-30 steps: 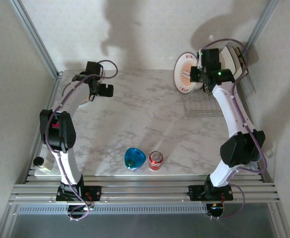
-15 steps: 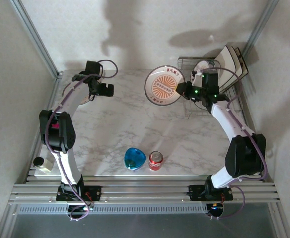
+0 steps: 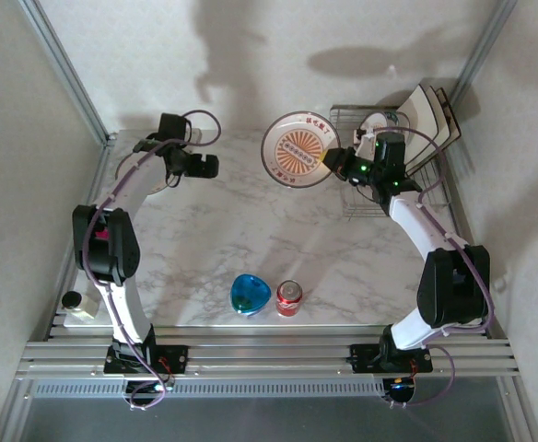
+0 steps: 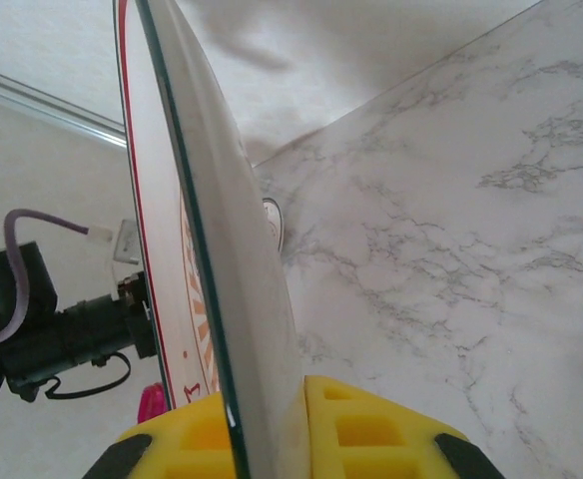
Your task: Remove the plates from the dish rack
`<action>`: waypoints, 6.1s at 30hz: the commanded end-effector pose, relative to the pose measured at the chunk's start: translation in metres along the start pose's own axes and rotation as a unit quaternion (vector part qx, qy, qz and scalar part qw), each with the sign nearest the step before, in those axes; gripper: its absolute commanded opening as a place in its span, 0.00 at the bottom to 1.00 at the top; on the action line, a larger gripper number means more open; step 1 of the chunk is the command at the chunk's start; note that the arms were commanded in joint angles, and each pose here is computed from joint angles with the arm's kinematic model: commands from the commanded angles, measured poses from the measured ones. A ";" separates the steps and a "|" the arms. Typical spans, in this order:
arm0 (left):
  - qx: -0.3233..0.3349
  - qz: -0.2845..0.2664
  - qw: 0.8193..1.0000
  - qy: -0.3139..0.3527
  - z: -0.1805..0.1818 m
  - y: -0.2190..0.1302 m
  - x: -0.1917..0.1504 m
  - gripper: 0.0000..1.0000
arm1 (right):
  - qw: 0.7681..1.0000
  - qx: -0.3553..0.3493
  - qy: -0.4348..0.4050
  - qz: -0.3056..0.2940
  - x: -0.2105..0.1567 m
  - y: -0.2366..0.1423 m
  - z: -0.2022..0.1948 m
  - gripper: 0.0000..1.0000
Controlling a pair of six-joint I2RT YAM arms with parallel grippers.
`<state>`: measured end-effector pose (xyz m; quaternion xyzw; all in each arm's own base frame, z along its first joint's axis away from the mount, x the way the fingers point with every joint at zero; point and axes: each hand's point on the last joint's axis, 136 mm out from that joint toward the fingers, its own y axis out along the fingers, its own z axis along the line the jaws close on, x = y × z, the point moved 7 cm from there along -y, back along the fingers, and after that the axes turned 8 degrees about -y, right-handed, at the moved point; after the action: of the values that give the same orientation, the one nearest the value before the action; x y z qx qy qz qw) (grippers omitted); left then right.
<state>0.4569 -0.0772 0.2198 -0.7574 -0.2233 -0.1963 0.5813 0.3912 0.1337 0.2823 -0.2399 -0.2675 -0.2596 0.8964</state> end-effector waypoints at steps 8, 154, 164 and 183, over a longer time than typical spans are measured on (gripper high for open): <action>-0.430 -0.041 0.902 -0.021 -0.076 -0.042 0.010 1.00 | 0.999 0.037 -0.007 -0.001 0.001 0.005 0.005 0.00; -0.114 -0.368 0.719 -0.578 0.200 0.047 -0.039 0.00 | 0.810 -0.500 -0.234 0.196 0.051 -0.051 -0.059 0.99; -0.105 -0.363 0.712 -0.592 0.204 0.051 -0.043 0.00 | 0.810 -0.500 -0.234 0.199 0.050 -0.049 -0.061 0.99; -0.090 -0.352 0.709 -0.604 0.207 0.056 -0.049 0.04 | 0.811 -0.497 -0.235 0.198 0.049 -0.047 -0.059 0.99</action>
<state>0.4482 0.0978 0.0861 -0.6367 -0.7464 0.1111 0.1586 0.4197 0.0453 0.2776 -0.7579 -0.2483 -0.1070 0.5937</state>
